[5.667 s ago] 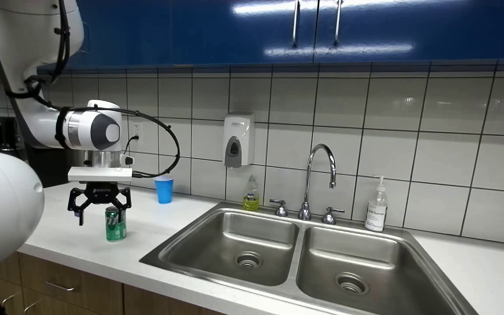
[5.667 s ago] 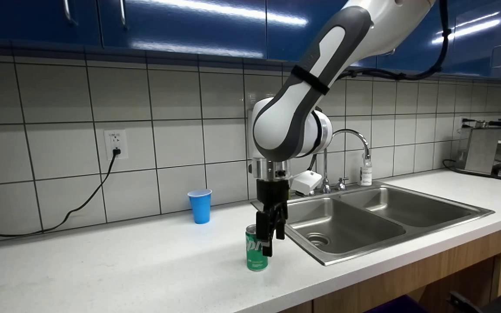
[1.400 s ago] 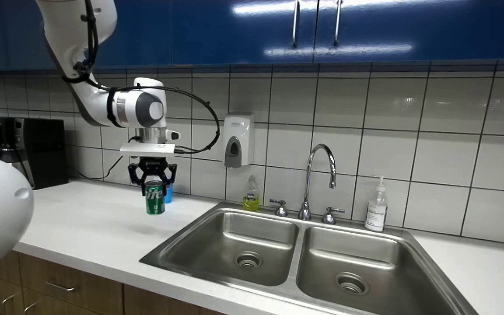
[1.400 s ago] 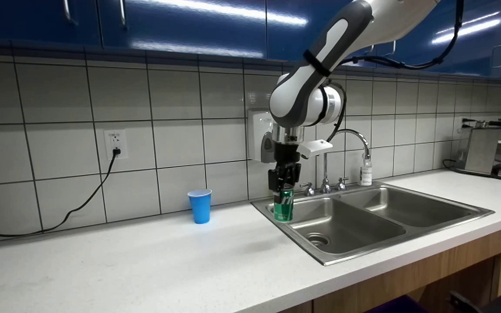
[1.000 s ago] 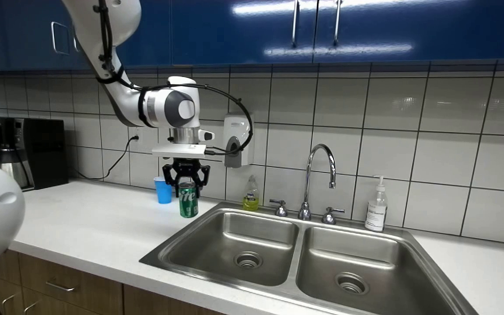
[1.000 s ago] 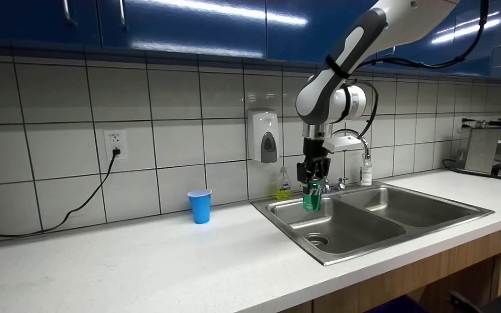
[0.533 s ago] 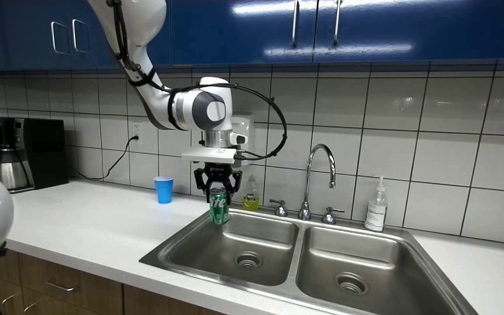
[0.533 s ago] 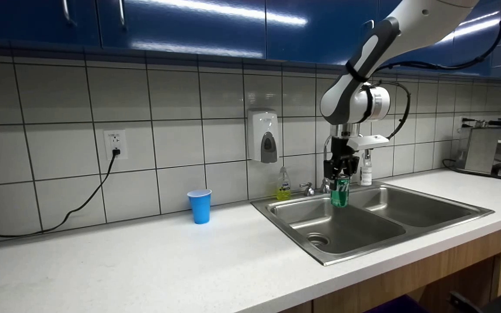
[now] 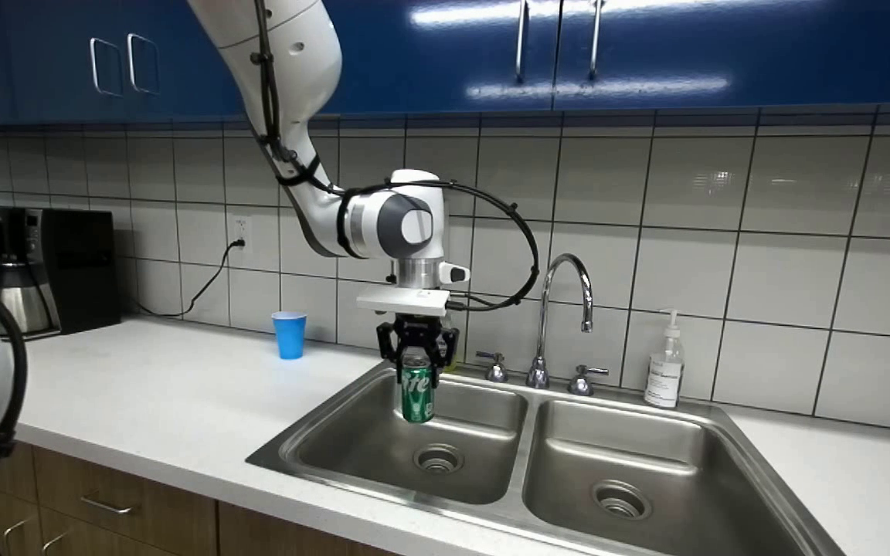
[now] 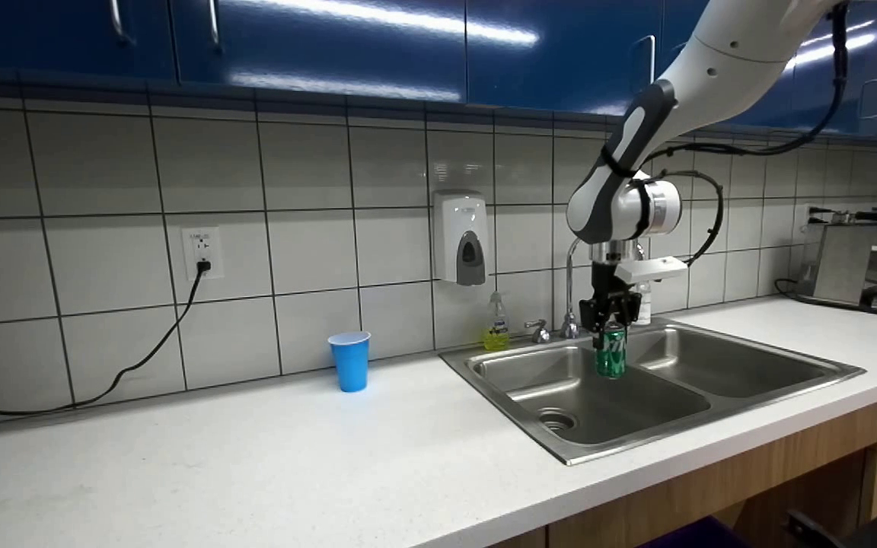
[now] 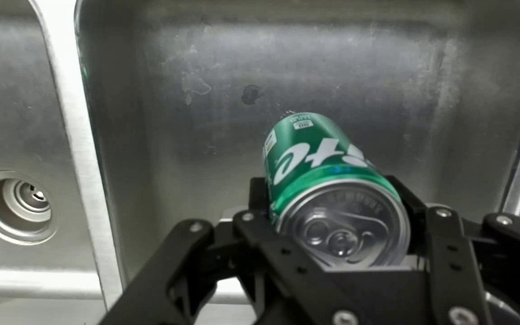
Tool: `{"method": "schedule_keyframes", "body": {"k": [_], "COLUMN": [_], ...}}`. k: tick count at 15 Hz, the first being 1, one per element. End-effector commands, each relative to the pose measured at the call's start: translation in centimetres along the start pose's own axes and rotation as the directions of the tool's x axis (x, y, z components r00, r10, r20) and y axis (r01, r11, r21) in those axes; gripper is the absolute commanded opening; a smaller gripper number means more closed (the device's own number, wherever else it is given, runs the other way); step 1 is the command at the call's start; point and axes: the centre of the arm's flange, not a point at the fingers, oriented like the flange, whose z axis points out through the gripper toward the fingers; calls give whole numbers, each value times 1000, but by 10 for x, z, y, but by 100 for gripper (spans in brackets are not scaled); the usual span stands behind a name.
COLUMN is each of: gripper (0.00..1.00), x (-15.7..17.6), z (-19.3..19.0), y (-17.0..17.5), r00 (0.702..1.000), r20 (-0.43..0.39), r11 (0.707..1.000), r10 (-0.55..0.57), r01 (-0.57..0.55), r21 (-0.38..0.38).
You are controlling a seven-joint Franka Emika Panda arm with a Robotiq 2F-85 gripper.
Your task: Put the green can inside the sink.
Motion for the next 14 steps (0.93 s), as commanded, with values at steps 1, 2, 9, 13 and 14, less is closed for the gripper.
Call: {"method": "schedule_keyframes", "body": {"k": [1,2,9,13,14], "gripper": [38,38,38,38,38], "x": [33,36,52,58,59], "z": [29,39,109,138,144], "y": [25,30,64,74,76], "r00": [999,999,994,991,991], "r20": [10,18,76,101,105], "r11": [999,999,997,996,996], "r10": [30,35,73,84,85], "r01": [-30,-35,-73,-85,-87], "r21": [-15,-17,3,6,7]}}
